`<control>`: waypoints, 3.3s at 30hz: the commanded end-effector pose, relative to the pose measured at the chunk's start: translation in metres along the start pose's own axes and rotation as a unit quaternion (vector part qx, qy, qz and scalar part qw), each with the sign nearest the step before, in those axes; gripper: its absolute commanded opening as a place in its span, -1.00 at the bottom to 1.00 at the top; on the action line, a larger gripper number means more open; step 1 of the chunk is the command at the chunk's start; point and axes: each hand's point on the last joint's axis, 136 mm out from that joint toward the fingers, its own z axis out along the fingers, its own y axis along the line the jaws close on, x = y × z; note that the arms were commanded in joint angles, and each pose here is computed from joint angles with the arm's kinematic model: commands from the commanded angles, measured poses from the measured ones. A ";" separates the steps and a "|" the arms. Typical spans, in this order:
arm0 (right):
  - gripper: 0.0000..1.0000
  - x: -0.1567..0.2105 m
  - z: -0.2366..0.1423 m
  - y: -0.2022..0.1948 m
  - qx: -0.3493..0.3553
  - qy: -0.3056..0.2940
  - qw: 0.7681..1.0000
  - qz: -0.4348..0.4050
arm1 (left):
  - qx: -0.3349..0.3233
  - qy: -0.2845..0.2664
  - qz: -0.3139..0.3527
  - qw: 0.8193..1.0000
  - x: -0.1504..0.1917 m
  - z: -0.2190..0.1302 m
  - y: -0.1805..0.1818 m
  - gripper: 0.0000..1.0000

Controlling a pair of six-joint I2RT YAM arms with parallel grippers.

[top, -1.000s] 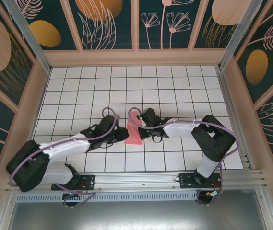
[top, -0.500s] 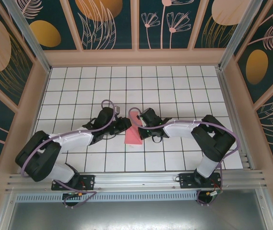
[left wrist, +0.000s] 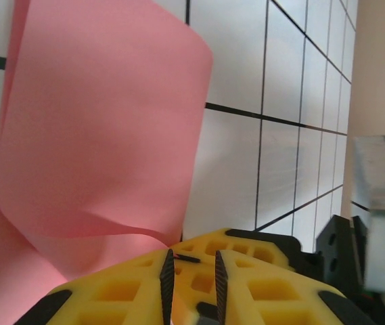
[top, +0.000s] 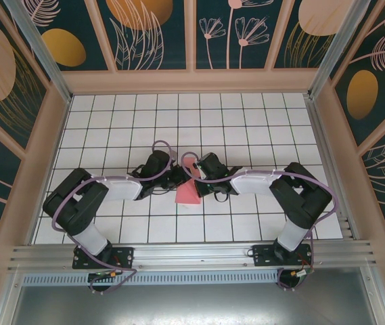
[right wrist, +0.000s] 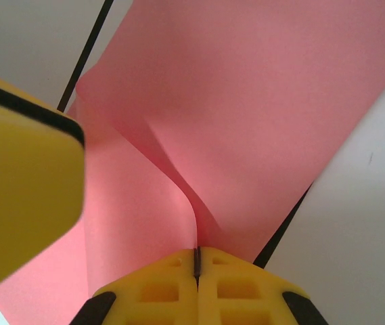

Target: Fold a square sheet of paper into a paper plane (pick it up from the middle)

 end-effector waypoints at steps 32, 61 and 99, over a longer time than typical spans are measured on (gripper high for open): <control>-0.64 -0.034 -0.073 0.057 -0.170 -0.074 0.974 0.131 | -0.081 0.013 -0.011 0.997 0.018 0.009 0.062 -0.56; -0.90 0.028 -0.002 0.041 -0.101 0.060 0.973 0.198 | -0.069 0.026 -0.004 0.997 0.019 0.013 0.056 -0.56; -0.81 0.080 -0.007 0.022 -0.106 0.111 0.957 0.245 | -0.095 0.014 -0.020 0.995 0.021 0.013 0.076 -0.67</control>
